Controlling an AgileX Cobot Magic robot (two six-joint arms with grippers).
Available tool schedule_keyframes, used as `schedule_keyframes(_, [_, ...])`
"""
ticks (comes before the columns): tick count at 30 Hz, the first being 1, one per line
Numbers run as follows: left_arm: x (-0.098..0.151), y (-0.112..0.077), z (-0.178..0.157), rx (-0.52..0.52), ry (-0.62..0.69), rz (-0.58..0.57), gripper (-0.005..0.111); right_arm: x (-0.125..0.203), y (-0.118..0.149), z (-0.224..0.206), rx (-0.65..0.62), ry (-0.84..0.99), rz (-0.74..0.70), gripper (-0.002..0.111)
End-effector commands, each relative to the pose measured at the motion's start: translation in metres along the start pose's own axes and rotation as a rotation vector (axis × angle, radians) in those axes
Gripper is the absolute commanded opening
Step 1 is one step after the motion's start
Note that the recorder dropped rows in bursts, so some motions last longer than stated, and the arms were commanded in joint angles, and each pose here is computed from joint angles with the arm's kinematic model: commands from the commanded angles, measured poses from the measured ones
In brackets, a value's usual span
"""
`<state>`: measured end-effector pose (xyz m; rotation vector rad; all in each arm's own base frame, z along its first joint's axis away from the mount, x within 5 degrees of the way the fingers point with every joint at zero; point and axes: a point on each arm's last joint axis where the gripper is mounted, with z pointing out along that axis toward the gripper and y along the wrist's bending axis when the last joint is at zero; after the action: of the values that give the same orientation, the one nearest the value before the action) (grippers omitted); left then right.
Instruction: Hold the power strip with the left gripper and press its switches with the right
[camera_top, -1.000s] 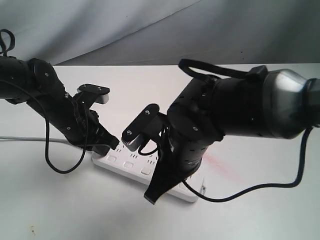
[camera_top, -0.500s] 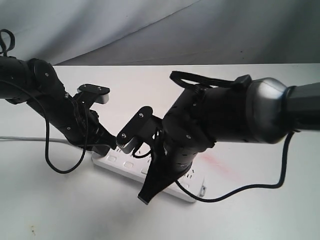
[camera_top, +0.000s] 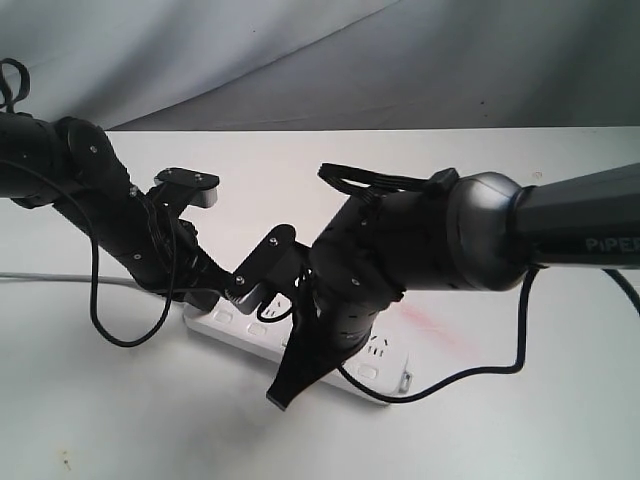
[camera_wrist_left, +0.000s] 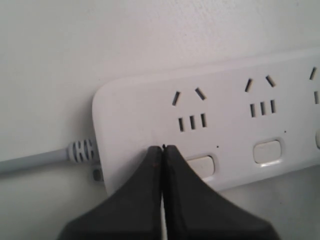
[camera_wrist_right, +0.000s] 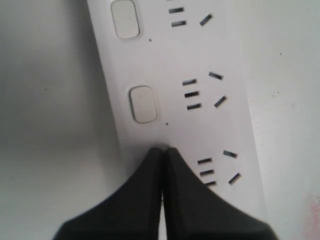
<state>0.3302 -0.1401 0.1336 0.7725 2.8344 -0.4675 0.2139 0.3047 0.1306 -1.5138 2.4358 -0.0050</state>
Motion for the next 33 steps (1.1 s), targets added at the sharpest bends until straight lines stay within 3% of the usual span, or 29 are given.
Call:
schedule_keyframes(1, [0.003, -0.001, 0.004, 0.006, 0.03, 0.004, 0.0, 0.01, 0.004, 0.018, -0.018, 0.098, 0.012, 0.0])
schedule_keyframes(7, [0.003, -0.001, 0.004, 0.006, 0.03, 0.001, 0.0, -0.022, -0.004, -0.044, -0.021, -0.171, 0.067, 0.0])
schedule_keyframes(33, [0.003, -0.001, 0.004, 0.005, 0.029, 0.003, 0.0, -0.021, 0.003, 0.003, -0.046, -0.109, 0.074, 0.0])
